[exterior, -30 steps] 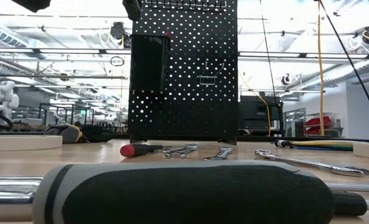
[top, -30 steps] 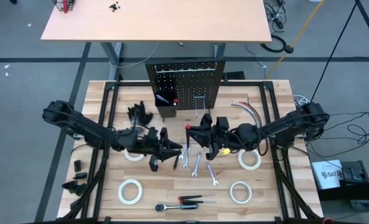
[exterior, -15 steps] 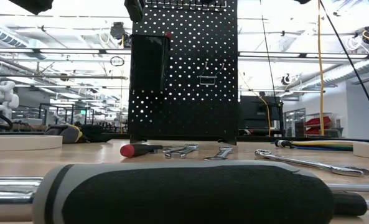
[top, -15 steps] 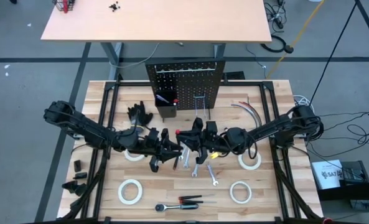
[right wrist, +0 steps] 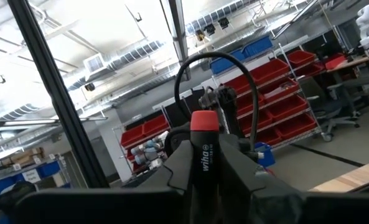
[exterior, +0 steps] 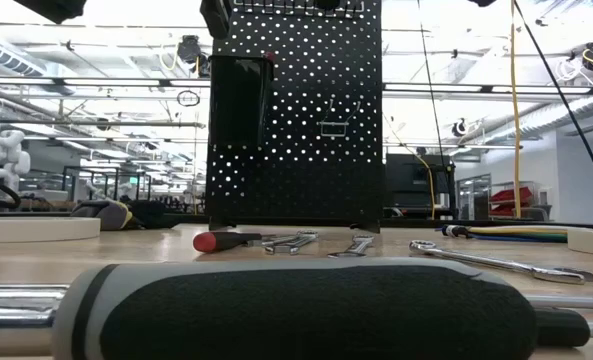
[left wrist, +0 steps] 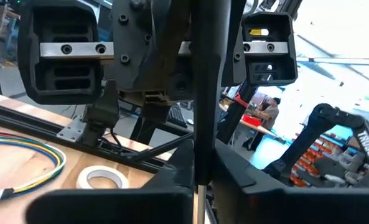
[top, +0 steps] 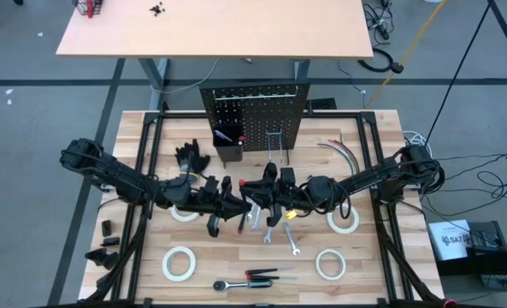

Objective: Hang tools onto peg board
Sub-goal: Put the nut driver into the black bin on the peg board

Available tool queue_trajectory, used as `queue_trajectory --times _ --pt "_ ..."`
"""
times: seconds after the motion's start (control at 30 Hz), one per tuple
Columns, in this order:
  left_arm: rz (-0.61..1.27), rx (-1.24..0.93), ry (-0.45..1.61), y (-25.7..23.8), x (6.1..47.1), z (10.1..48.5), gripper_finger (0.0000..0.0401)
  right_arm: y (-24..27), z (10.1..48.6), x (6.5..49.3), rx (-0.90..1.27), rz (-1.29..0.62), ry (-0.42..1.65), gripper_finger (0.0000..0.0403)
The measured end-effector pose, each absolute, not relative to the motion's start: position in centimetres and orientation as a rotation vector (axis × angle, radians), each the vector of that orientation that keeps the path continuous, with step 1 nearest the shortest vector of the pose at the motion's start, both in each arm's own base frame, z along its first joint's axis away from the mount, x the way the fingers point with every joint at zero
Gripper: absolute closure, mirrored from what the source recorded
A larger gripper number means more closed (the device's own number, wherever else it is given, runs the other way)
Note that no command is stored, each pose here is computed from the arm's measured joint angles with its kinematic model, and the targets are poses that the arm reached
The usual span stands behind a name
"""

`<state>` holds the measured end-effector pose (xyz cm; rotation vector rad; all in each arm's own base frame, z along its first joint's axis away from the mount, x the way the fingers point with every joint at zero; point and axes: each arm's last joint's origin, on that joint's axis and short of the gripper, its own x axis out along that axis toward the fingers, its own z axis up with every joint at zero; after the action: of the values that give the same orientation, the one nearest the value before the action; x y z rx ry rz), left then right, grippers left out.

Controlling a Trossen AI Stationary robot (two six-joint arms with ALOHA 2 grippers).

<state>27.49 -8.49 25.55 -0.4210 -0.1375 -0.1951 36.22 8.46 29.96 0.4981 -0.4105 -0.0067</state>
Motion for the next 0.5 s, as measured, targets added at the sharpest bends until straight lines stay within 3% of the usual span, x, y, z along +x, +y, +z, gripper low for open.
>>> queue_trajectory --times 0.23,0.5 --pt "-0.183 -0.414 -0.101 -8.5 27.5 25.2 0.0383 8.5 29.8 36.3 0.494 0.056 -0.363 0.0343" --pt "-0.217 -0.470 0.074 -8.7 27.6 23.7 0.0384 8.2 28.4 36.6 0.547 0.147 -0.111 0.0283"
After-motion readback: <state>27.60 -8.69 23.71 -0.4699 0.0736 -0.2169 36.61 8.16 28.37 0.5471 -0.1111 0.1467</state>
